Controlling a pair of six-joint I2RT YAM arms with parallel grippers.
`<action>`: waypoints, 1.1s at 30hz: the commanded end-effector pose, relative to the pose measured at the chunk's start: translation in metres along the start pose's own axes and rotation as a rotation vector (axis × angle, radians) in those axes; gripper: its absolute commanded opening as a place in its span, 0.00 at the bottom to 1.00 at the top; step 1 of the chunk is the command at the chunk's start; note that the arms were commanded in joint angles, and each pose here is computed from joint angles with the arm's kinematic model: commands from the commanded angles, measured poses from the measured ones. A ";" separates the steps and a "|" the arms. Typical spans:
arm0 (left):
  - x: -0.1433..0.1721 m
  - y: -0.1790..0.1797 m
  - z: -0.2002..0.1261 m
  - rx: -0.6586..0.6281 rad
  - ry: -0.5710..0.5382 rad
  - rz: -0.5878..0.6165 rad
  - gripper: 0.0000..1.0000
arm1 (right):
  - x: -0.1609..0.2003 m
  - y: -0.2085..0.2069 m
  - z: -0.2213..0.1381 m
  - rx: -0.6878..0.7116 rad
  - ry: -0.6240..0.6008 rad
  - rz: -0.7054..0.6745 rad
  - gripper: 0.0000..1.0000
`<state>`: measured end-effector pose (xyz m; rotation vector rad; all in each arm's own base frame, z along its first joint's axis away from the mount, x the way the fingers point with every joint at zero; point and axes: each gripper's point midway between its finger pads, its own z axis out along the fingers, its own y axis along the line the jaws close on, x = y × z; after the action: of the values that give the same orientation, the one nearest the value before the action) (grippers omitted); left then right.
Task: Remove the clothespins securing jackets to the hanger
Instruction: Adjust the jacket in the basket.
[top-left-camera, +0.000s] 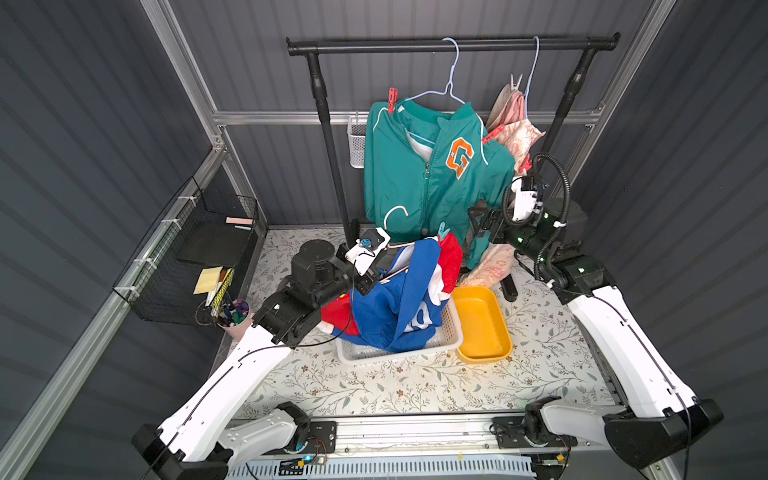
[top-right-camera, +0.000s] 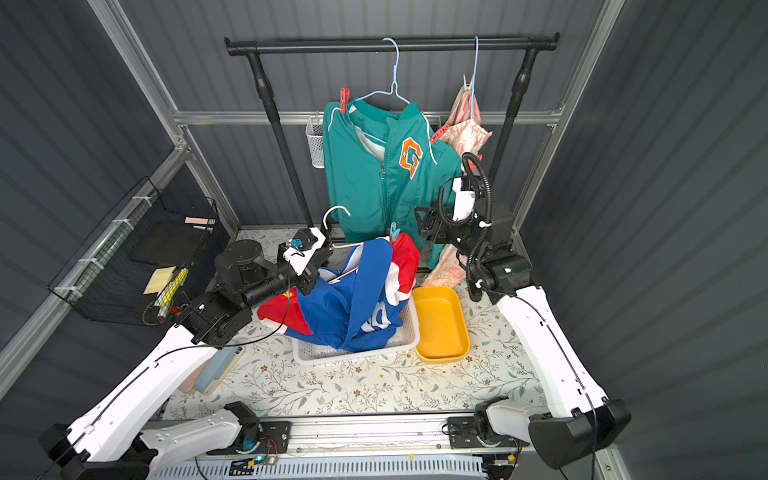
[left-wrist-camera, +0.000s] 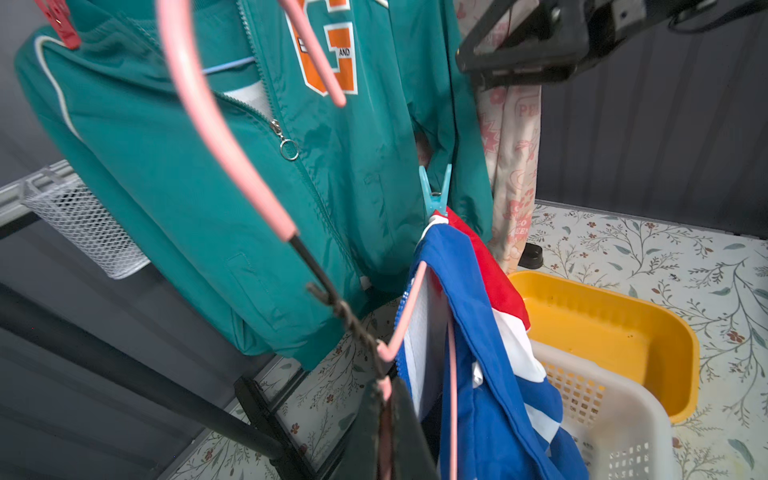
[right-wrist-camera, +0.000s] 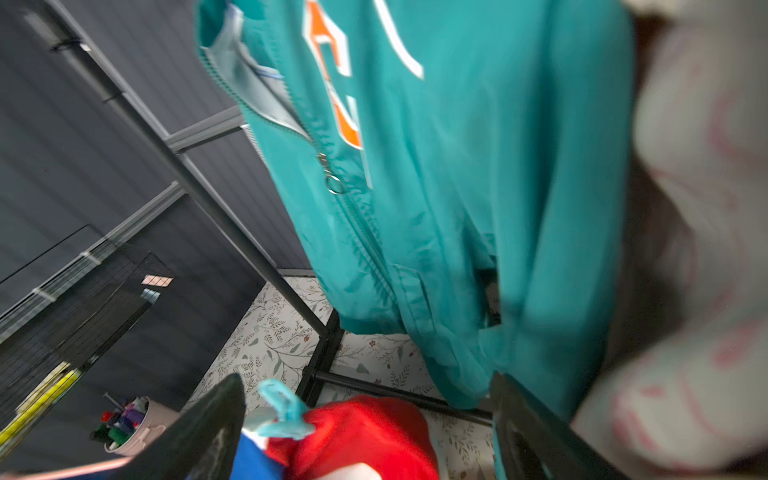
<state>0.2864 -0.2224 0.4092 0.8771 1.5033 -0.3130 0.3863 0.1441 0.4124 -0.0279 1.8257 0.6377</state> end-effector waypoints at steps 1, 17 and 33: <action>-0.020 0.011 -0.025 -0.057 -0.066 -0.002 0.00 | 0.031 -0.018 0.018 0.024 0.089 0.135 0.89; -0.028 0.014 -0.067 -0.116 -0.104 0.022 0.00 | 0.140 0.006 0.071 -0.051 0.359 0.262 0.49; -0.025 0.020 -0.054 -0.146 -0.123 0.008 0.00 | 0.223 0.064 0.087 -0.155 0.587 0.456 0.40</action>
<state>0.2531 -0.1837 0.4181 0.8062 1.4907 -0.2457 0.3600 0.3003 0.2335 0.0373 2.3210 1.1696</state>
